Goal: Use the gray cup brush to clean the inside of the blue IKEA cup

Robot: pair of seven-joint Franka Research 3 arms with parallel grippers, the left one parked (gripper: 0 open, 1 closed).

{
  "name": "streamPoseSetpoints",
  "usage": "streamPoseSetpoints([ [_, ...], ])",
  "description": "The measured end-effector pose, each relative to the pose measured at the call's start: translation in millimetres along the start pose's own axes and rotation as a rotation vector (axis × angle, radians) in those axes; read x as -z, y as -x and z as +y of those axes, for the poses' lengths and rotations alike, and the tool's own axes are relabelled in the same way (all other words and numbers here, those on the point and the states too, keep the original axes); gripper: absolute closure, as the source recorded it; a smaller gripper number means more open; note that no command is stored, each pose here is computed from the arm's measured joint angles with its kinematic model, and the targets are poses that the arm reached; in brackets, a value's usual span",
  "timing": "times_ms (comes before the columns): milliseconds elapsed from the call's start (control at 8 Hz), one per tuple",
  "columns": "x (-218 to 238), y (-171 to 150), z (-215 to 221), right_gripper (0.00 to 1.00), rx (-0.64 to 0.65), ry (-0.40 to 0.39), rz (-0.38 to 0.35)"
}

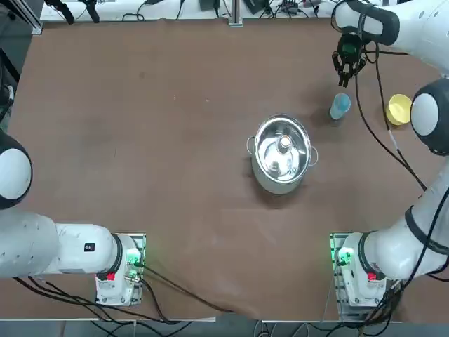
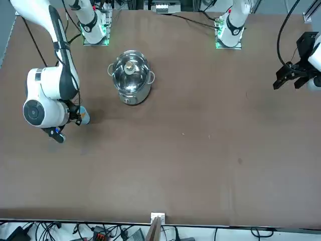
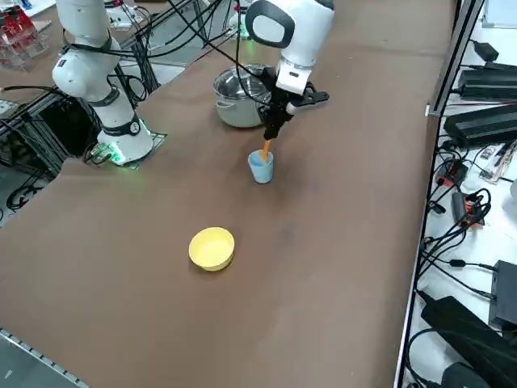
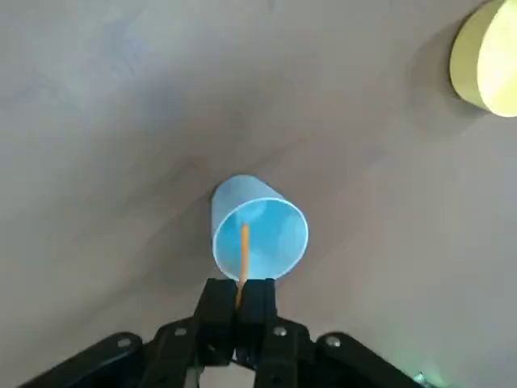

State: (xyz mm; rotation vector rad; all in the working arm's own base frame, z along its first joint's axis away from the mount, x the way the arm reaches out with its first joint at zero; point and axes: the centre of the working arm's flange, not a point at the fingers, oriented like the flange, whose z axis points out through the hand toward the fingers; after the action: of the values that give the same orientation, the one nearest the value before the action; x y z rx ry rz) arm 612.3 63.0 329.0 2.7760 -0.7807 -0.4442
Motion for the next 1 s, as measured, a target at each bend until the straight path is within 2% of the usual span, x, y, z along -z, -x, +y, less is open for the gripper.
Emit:
streamPoseSetpoints([
  [375, -3.9, -4.7, 13.1, 0.96, -0.017, 0.032, -0.025],
  [750, -6.9, -14.5, 26.2, 0.96, -0.026, 0.077, -0.004],
  [1000, -3.9, -19.2, 22.0, 0.96, -0.024, 0.077, 0.01],
])
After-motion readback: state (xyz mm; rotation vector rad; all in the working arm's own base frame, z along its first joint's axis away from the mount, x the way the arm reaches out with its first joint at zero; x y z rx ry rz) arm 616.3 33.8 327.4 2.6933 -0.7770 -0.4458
